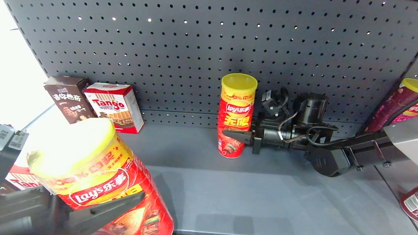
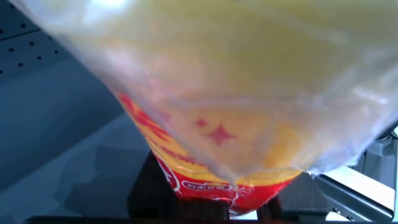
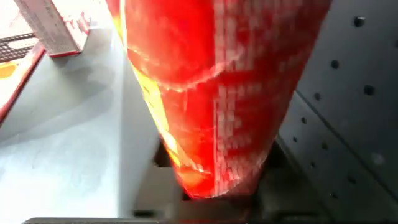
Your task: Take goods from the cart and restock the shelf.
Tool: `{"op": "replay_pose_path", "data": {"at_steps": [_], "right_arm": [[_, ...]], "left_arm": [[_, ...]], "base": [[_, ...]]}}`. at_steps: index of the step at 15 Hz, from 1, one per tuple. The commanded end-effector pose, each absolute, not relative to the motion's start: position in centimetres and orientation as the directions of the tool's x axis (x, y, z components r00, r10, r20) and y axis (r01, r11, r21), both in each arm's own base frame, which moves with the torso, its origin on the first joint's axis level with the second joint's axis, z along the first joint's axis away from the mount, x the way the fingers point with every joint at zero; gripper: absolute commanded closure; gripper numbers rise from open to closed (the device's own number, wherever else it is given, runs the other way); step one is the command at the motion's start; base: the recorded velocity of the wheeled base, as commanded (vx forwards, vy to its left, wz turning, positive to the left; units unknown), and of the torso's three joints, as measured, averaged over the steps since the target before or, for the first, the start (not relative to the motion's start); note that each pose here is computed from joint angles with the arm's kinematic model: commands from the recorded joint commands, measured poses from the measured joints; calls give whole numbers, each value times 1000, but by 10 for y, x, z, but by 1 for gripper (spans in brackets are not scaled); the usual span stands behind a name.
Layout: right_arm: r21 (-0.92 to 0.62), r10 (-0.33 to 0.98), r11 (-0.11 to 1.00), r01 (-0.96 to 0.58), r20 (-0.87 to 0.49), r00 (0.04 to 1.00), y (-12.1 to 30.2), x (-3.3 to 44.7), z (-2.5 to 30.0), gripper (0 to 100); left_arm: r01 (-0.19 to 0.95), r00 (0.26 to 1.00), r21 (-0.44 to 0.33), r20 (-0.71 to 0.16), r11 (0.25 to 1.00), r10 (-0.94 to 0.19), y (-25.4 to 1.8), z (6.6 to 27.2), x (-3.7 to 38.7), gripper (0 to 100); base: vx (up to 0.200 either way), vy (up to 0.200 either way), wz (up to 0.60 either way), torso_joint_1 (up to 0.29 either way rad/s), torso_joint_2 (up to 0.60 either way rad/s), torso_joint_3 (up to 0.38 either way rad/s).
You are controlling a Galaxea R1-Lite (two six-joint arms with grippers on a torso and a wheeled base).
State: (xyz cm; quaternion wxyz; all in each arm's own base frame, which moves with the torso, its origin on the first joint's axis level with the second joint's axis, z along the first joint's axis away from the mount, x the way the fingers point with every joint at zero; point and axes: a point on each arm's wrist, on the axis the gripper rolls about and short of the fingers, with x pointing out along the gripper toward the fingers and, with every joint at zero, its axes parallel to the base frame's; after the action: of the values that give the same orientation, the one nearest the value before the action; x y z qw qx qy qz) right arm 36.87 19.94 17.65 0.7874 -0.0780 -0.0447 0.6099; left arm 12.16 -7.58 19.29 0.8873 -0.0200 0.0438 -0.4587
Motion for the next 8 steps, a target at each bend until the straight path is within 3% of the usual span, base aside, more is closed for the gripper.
{"op": "replay_pose_path", "data": {"at_steps": [1,8], "right_arm": [[-178,969,238,-955,-23,246,201,365,179,100],[-169,970,241,-956,-2,244,199,313,209,100]], "left_arm": [[812,575,-77,-62,578,-816,-76,192,121,100],[811,577,-75,-60,580,-815,-75,193,121,100]], "base": [[0,0,0,0,0,0],[0,0,0,0,0,0]]}}
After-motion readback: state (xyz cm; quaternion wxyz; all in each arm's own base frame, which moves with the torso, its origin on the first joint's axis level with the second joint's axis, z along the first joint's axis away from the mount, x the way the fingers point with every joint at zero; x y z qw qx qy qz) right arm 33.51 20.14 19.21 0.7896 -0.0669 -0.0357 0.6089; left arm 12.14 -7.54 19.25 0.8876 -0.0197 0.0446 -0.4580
